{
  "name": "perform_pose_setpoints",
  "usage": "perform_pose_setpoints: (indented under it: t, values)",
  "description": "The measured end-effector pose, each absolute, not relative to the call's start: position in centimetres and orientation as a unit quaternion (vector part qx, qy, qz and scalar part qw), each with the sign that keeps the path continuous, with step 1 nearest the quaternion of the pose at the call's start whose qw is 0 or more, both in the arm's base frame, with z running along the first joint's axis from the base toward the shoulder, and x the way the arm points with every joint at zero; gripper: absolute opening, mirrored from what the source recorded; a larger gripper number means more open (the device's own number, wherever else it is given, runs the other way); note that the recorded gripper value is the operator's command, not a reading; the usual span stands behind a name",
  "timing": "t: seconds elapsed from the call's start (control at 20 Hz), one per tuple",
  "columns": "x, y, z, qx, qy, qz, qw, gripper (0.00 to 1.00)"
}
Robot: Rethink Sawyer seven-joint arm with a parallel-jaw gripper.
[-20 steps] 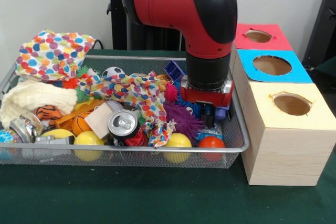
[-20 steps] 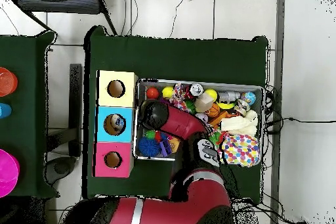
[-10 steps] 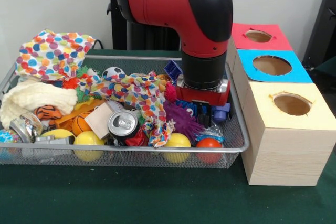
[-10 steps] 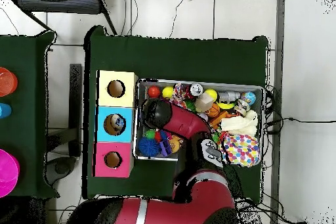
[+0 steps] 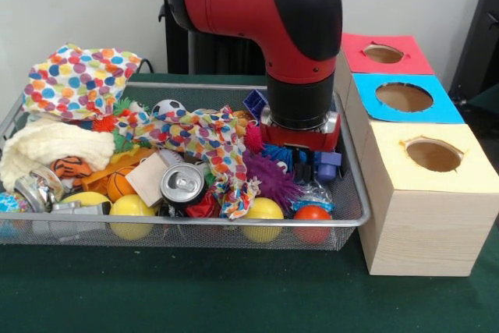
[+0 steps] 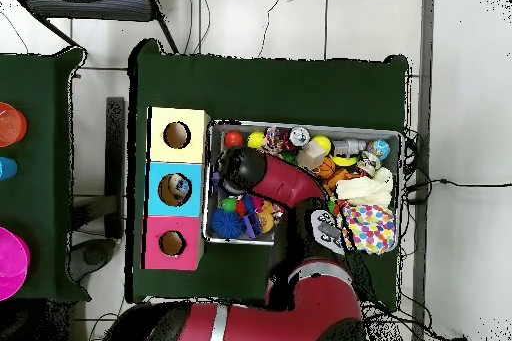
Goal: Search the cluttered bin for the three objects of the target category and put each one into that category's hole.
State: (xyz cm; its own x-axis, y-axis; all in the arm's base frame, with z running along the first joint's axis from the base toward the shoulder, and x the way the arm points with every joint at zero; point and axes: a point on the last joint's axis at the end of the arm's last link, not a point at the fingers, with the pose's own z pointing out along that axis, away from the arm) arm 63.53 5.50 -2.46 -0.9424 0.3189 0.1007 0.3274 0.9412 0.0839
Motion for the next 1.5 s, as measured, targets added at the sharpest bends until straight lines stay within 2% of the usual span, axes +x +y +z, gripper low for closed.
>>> perform_pose_setpoints:
  t: [0.15, 0.2, 0.75, 1.0, 1.15, 1.5]
  values:
    - [62.8, 5.5, -2.2, -0.164, -0.982, -0.057, 0.079, 0.0]
    - [62.2, 5.5, -2.0, -0.163, -0.979, -0.062, 0.105, 1.0]
    - [62.0, 2.7, -2.5, -0.183, -0.976, -0.061, 0.105, 1.0]
    - [62.5, 2.3, -3.8, -0.192, -0.976, -0.066, 0.08, 1.0]
    - [63.4, 2.1, -4.6, -0.207, -0.974, -0.083, 0.043, 1.0]
    - [62.6, 2.6, -5.0, -0.222, -0.969, -0.107, 0.032, 1.0]
